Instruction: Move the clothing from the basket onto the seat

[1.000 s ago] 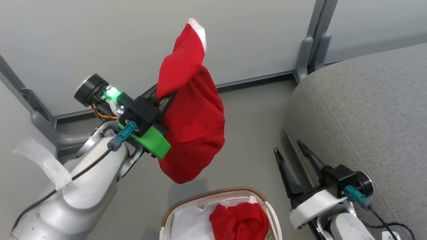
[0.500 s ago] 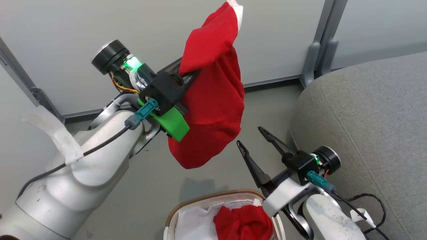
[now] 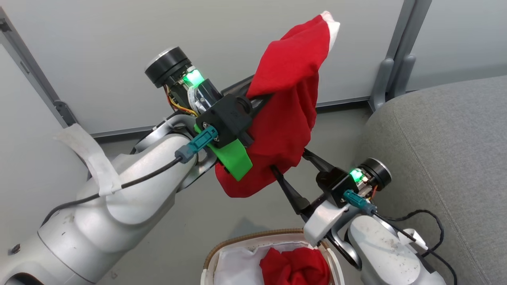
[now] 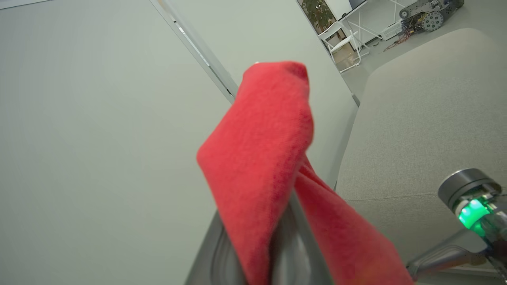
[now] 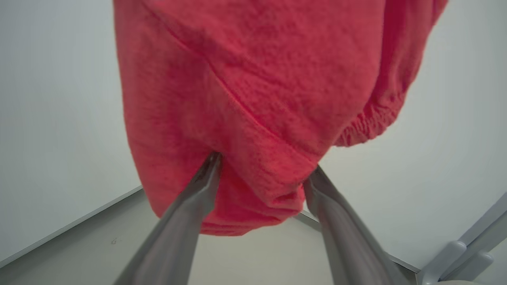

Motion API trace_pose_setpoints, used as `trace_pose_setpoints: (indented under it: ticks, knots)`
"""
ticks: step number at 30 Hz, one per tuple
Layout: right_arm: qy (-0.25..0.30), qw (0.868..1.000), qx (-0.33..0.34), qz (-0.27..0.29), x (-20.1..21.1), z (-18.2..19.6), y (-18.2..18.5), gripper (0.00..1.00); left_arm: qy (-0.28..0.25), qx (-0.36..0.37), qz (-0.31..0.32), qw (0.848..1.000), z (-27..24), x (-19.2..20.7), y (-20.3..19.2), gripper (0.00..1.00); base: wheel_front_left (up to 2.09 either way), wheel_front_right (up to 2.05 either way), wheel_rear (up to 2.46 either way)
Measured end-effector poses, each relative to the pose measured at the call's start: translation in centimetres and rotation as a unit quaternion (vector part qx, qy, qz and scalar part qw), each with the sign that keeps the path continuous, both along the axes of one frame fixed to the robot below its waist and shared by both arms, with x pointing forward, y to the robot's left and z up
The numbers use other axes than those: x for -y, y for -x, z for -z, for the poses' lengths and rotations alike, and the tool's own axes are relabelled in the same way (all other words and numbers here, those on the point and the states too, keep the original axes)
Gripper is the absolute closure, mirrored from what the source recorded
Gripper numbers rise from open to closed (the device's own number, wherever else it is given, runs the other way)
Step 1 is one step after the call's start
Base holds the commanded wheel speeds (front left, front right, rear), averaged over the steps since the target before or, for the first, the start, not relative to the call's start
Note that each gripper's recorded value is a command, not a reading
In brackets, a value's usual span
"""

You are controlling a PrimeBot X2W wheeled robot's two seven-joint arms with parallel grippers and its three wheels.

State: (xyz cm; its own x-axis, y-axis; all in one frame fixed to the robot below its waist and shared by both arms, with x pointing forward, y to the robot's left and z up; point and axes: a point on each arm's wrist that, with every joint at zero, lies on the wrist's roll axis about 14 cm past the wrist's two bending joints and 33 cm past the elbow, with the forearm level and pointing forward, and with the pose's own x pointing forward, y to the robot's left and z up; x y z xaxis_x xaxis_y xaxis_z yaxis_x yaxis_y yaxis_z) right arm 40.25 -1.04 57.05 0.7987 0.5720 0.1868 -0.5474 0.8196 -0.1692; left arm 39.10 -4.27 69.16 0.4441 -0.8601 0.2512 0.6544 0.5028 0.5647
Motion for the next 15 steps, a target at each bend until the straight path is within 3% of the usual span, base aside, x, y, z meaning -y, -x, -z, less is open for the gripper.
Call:
trace_pose_setpoints:
  ticks: [8, 9, 12, 15]
  knots:
    - [0.012, 0.999, 0.025, -0.045, -2.7, -1.6, 0.6, 0.00, 0.004, -0.008, 0.009, 1.000, 0.0, 0.2, 0.7, 1.00, 0.00, 0.00, 0.00]
    - [0.014, 0.998, 0.025, -0.049, -2.9, -1.6, 0.6, 0.34, 0.005, -0.009, 0.008, 1.000, 0.0, 0.1, 0.7, 1.00, 0.00, 0.00, 0.00]
    - [0.014, 0.998, 0.024, -0.055, -3.3, -1.7, 0.7, 1.00, 0.014, -0.023, 0.005, 1.000, 0.3, -0.1, 0.5, 1.00, 0.00, 0.00, 0.00]
    - [0.006, 0.998, 0.026, -0.057, -3.4, -2.1, 0.7, 1.00, 0.050, -0.057, -0.017, 0.997, 0.8, -1.3, -0.3, 1.00, 0.00, 0.00, 0.00]
